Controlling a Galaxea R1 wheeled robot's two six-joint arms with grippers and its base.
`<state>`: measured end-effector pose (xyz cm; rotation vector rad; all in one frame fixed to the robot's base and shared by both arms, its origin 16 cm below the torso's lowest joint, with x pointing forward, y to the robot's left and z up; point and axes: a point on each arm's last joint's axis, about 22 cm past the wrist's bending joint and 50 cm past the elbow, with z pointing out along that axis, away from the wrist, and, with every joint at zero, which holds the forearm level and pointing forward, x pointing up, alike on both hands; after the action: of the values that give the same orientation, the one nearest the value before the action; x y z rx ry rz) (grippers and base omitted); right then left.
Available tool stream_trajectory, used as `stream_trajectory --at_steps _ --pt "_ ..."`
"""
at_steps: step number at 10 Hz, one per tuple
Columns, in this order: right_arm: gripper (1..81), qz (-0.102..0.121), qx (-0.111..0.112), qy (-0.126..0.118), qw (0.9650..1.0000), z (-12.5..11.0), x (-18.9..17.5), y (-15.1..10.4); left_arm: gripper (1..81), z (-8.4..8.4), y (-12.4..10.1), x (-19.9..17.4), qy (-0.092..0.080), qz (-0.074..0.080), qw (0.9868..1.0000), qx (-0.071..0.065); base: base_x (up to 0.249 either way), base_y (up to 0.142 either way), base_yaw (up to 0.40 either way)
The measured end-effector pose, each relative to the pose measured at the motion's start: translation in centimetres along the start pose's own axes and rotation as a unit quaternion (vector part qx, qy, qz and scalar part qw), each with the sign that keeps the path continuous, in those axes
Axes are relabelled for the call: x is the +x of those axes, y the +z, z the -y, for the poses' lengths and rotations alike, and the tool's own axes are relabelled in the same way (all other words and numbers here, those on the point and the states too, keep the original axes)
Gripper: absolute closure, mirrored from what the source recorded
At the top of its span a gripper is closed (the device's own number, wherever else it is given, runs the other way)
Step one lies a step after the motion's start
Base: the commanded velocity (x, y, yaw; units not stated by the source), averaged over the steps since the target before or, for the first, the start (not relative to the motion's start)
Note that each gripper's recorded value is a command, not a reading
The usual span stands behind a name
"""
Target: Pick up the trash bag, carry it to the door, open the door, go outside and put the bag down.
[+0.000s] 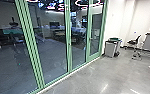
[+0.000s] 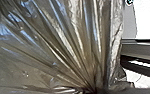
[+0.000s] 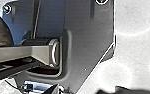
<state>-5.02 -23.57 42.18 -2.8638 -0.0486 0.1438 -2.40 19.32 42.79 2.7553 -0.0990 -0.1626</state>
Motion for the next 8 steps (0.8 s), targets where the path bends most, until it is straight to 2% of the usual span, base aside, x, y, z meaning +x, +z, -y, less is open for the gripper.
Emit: stream_trajectory --at_steps 8 --pt "1.0 0.0 0.001 0.0 1.0 0.14 0.04 0.04 81.1 0.04 -0.01 0.02 0.0 0.0 1.0 0.0 0.136 -0.086 0.0"
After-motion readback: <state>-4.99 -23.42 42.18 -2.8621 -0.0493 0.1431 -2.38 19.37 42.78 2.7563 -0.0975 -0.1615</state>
